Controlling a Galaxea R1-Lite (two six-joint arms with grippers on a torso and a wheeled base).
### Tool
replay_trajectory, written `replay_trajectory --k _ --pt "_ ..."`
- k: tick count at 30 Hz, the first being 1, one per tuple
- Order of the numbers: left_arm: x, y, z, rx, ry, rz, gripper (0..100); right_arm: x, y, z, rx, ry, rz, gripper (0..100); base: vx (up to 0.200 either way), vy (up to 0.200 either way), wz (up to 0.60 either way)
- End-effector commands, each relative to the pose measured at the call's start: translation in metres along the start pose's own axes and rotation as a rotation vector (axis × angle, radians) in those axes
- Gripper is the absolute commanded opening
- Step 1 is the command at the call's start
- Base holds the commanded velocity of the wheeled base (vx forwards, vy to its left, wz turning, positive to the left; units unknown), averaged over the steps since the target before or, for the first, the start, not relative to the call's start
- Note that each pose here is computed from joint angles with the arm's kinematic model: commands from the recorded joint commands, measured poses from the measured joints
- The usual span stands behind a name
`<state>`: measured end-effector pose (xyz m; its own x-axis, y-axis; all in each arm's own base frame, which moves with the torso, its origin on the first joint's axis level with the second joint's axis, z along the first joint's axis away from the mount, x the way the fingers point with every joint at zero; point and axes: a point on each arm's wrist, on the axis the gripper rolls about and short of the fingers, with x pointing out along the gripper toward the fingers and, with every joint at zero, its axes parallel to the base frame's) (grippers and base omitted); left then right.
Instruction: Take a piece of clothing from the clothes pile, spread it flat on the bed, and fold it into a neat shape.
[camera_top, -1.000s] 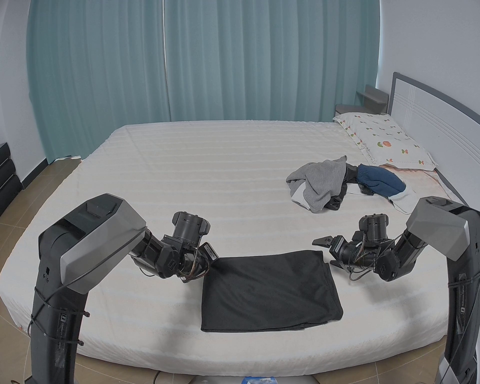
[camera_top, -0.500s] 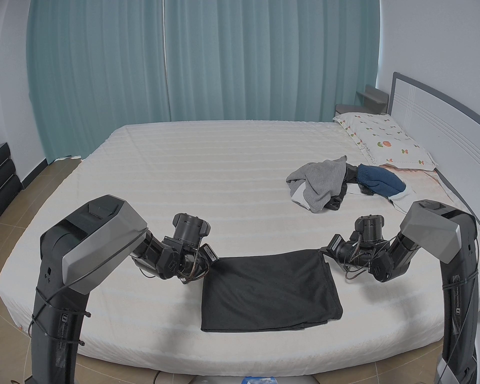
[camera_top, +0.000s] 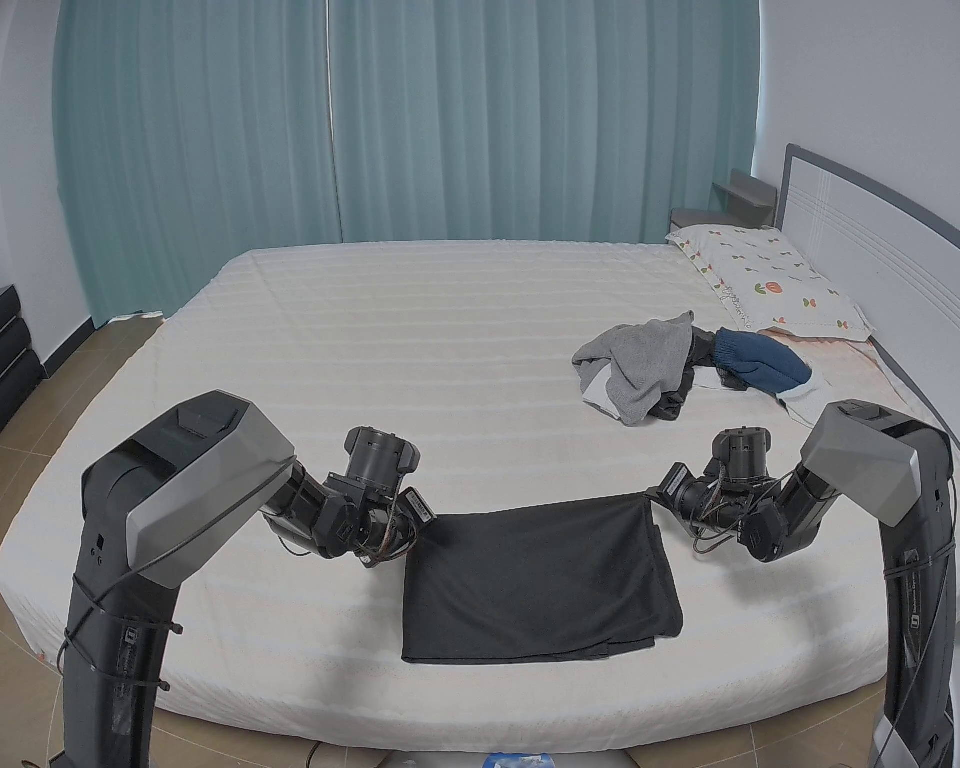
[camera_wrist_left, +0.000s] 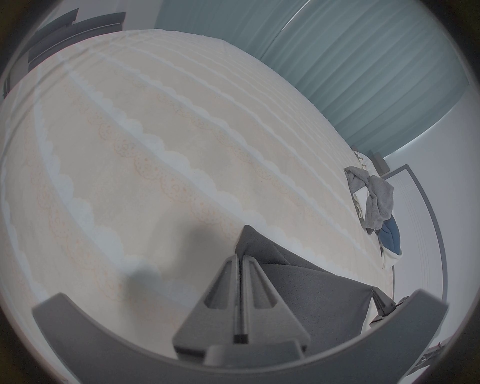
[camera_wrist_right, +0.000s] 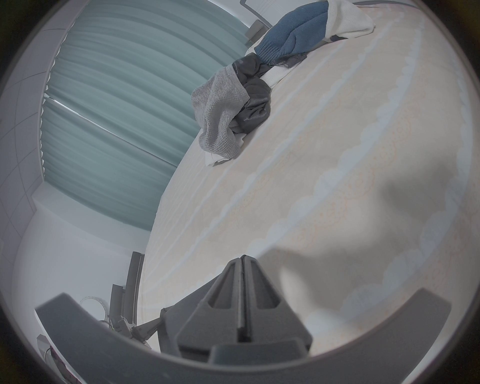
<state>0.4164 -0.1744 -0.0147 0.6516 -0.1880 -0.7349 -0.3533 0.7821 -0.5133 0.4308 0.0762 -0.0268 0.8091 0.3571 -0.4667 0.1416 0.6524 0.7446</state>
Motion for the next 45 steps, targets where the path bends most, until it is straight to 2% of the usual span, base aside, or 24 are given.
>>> replay_trajectory --k 1,4,5,13,18,19,22,26,34,44,45 --pt "-0.001 0.000 0.001 -0.006 0.000 -0.003 0 0.000 -0.001 -0.001 0.000 0.002 -0.002 0 0.000 0.000 0.00" --pt "-0.002 0.000 0.002 -0.019 0.007 -0.007 0 0.000 -0.002 -0.003 -0.001 0.010 -0.007 0 0.000 0.000 0.00" --pt "-0.002 0.000 0.002 -0.024 0.006 -0.009 100 0.001 -0.003 -0.005 -0.001 0.015 -0.011 100 0.000 0.000 0.00" --pt "-0.005 0.000 0.005 -0.044 0.026 -0.029 100 -0.034 0.014 -0.005 -0.001 0.033 -0.001 100 0.000 0.000 0.00" --pt "-0.014 -0.002 0.014 -0.113 0.038 -0.063 100 -0.048 0.021 -0.009 -0.037 0.051 -0.018 100 0.000 0.000 0.00" --pt "-0.021 -0.002 0.018 -0.139 0.053 -0.080 100 -0.066 0.021 -0.014 -0.075 0.089 -0.050 100 0.000 0.000 0.00" --pt "-0.028 0.002 0.020 -0.155 0.061 -0.097 100 -0.084 0.010 -0.029 -0.096 0.144 -0.092 100 0.000 0.000 0.00" --pt "-0.037 0.012 0.021 -0.188 0.038 -0.128 100 -0.109 -0.004 -0.048 -0.074 0.218 -0.086 100 0.000 0.000 0.00" --pt "-0.042 0.020 0.019 -0.196 0.025 -0.140 100 -0.126 -0.010 -0.077 -0.085 0.329 -0.105 100 0.000 0.000 0.00" --pt "-0.042 0.021 0.019 -0.195 0.026 -0.139 100 -0.127 -0.013 -0.081 -0.081 0.340 -0.118 100 0.000 0.000 0.00" --pt "-0.042 0.020 0.018 -0.194 0.027 -0.139 100 -0.129 -0.012 -0.080 -0.082 0.337 -0.119 0 0.000 0.000 0.00"
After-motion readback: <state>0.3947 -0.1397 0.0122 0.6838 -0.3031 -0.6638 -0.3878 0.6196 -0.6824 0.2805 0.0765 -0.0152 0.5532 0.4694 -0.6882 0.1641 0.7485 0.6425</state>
